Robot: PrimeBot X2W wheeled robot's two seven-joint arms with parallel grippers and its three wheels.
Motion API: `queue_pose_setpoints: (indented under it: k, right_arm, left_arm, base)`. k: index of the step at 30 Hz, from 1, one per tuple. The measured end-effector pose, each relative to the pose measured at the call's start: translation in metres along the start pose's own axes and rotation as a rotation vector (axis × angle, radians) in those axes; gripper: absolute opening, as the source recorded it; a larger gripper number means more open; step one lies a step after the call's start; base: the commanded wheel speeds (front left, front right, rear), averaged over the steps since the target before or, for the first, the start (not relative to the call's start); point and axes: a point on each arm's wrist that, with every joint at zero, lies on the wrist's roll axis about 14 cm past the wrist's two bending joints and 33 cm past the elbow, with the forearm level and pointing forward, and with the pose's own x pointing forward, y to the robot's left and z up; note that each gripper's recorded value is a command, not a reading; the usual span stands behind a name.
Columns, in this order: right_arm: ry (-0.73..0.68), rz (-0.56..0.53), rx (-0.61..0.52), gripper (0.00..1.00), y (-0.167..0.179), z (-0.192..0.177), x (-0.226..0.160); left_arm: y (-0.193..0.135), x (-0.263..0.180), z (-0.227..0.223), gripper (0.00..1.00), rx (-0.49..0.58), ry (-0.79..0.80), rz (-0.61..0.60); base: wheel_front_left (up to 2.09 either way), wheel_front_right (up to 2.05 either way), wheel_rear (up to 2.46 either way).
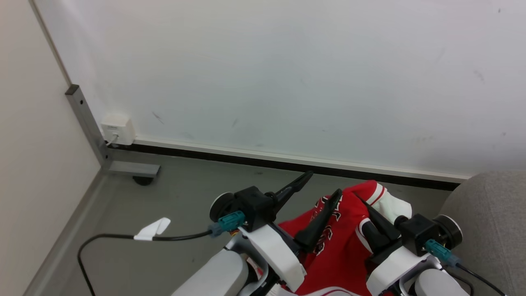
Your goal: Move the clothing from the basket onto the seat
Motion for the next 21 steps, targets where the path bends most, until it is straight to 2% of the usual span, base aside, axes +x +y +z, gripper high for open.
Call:
queue_pose_setpoints:
  k: [8,12,21]
  right_arm:
    - [-0.04,-0.121,-0.007,0.0,-0.039,0.012,-0.019]
    - [-0.074,-0.196,-0.016,0.0,-0.063,0.024,-0.033]
    - [-0.14,-0.392,-0.054,0.0,-0.119,0.048,-0.086]
  left_arm:
    - [-0.011,0.006,-0.014,1.0,-0.011,0.019,-0.039]
    - [-0.018,0.012,-0.023,1.0,0.019,0.026,-0.077]
    - [-0.04,0.033,-0.047,1.0,-0.015,0.049,-0.154]
  base:
    - [0.0,0.0,0.0]
    - [0.0,0.0,0.0]
    - [0.0,0.0,0.0]
